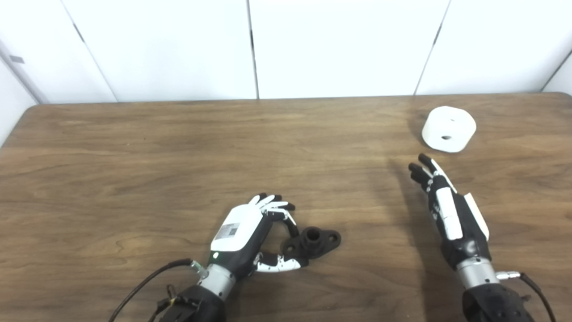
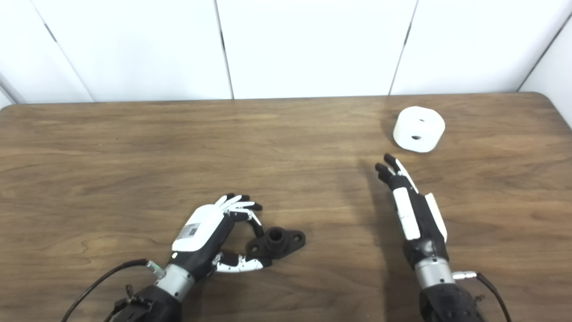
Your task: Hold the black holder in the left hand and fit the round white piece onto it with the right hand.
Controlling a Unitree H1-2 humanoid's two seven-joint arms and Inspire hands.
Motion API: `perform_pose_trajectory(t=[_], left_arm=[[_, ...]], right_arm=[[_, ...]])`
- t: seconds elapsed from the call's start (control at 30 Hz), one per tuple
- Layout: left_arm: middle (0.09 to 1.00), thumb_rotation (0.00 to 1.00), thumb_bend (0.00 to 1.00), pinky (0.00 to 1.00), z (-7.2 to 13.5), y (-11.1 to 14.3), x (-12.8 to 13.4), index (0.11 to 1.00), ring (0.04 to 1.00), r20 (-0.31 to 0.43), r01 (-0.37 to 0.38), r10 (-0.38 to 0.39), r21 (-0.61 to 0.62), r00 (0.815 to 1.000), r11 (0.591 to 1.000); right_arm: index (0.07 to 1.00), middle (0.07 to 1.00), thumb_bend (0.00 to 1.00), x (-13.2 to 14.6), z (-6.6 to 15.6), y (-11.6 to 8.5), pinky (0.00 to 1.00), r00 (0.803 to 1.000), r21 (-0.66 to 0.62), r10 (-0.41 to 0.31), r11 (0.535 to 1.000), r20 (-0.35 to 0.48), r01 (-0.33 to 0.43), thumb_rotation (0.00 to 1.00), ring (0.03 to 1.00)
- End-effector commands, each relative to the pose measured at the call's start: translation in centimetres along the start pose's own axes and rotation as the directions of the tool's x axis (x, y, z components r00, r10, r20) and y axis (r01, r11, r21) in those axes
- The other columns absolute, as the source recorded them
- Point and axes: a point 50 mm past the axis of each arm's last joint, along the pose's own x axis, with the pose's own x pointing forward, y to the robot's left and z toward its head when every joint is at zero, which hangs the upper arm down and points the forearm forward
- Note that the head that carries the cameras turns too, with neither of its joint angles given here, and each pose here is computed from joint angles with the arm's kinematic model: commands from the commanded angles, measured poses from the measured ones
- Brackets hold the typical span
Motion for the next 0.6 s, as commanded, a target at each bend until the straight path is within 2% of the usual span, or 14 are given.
perform_pose_trajectory(t=[0.0,0.13,0.27,0.33,0.37,0.43,0.57], left_arm=[[0.800,0.06,0.52,0.97,0.0,-0.3,-0.8,0.487,0.904,-0.002,0.035,-0.035,0.019,0.999,0.999],[0.796,0.06,0.52,0.96,0.5,-0.2,-1.1,0.487,0.896,-0.007,0.028,-0.028,0.051,1.000,0.998],[0.794,0.06,0.52,0.95,1.1,0.2,-1.4,0.487,0.890,-0.008,0.030,-0.030,0.083,1.000,0.996],[0.794,0.06,0.52,0.95,1.4,0.3,-1.5,0.487,0.892,-0.013,0.037,-0.036,0.086,0.999,0.996],[0.796,0.06,0.52,0.96,1.5,0.4,-1.5,0.488,0.899,-0.018,0.043,-0.041,0.077,0.999,0.996],[0.795,0.06,0.52,0.96,1.5,0.4,-1.6,0.487,0.900,-0.020,0.048,-0.047,0.060,0.999,0.997],[0.789,0.06,0.52,0.94,1.5,0.5,-1.8,0.487,0.894,-0.028,0.057,-0.056,0.058,0.998,0.997]], right_arm=[[0.944,0.900,0.56,-0.6,2.0,-1.4,1.00,0.998,-0.027,-0.008,1.000,0.056,0.009,0.93,0.915],[0.944,0.914,0.54,-0.1,4.8,-3.7,1.00,0.993,-0.062,-0.060,0.996,0.103,0.066,0.76,0.966],[0.928,0.925,0.55,0.8,7.1,-6.4,0.97,0.988,-0.183,-0.067,0.979,0.138,0.091,0.57,0.959],[0.907,0.914,0.56,1.3,8.0,-7.4,0.92,0.986,-0.253,-0.080,0.961,0.149,0.116,0.53,0.937],[0.878,0.893,0.57,1.6,8.4,-8.0,0.89,0.983,-0.286,-0.085,0.950,0.161,0.129,0.48,0.913],[0.861,0.881,0.59,2.2,9.3,-8.7,0.88,0.979,-0.325,-0.094,0.934,0.179,0.149,0.44,0.904],[0.832,0.872,0.63,3.3,11.1,-9.8,0.88,0.972,-0.374,-0.064,0.916,0.225,0.146,0.38,0.895]])
